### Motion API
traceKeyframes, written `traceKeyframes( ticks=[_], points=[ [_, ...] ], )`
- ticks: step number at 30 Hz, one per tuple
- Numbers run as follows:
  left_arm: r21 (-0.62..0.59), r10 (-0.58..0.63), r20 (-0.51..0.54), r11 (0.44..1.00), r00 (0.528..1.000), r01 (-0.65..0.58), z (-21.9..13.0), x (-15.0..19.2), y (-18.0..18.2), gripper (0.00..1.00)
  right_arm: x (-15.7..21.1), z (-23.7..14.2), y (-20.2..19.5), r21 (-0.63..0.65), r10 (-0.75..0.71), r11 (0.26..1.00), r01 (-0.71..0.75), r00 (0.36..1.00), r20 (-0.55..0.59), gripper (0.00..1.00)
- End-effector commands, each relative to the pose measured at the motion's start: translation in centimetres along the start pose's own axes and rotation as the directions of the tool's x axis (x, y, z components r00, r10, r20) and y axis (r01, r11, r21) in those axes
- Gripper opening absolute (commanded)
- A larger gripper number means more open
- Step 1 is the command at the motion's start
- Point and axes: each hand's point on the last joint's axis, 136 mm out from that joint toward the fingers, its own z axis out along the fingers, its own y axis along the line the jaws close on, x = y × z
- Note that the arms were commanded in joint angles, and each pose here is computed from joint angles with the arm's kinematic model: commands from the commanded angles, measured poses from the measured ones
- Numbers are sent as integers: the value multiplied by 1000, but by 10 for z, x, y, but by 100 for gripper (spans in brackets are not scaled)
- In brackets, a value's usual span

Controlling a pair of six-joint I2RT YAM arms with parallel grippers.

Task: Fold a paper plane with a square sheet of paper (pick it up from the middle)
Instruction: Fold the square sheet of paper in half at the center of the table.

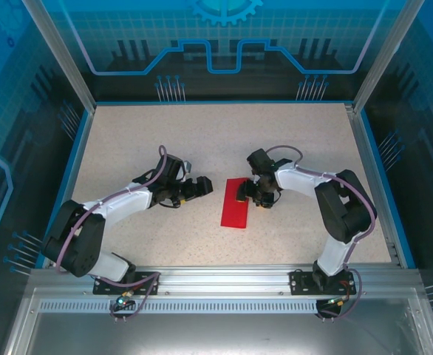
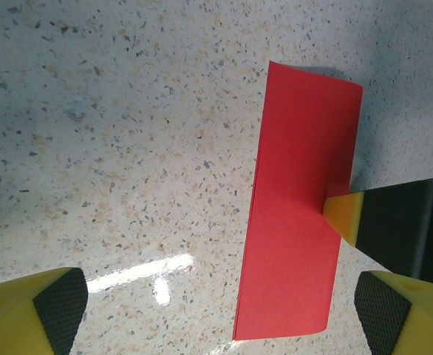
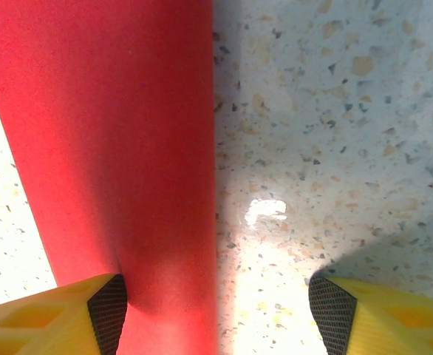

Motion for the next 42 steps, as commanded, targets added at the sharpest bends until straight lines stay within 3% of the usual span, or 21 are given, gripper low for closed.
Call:
traceKeyframes(
  ticks=[1,16,24,36,42],
  points=[
    [24,25,10,999,1000,-25,0,-6,-12,97,14,22,-16,83,9,997,-4,998,-57,72],
    [23,29,0,999,1000,-29,1,-3,-9,96,17,32,-24,122,29,992,-20,997,-72,73],
    [31,32,-14,999,999,-32,3,-2,-11,95,16,27,-24,131,-63,989,74,994,-85,73],
    [39,33,-20,999,999,-33,2,-1,-16,93,17,31,-32,152,23,988,-15,999,-49,73],
    [42,37,-24,998,999,-36,3,0,-17,92,18,34,-32,149,1,989,8,998,-60,73]
  ],
)
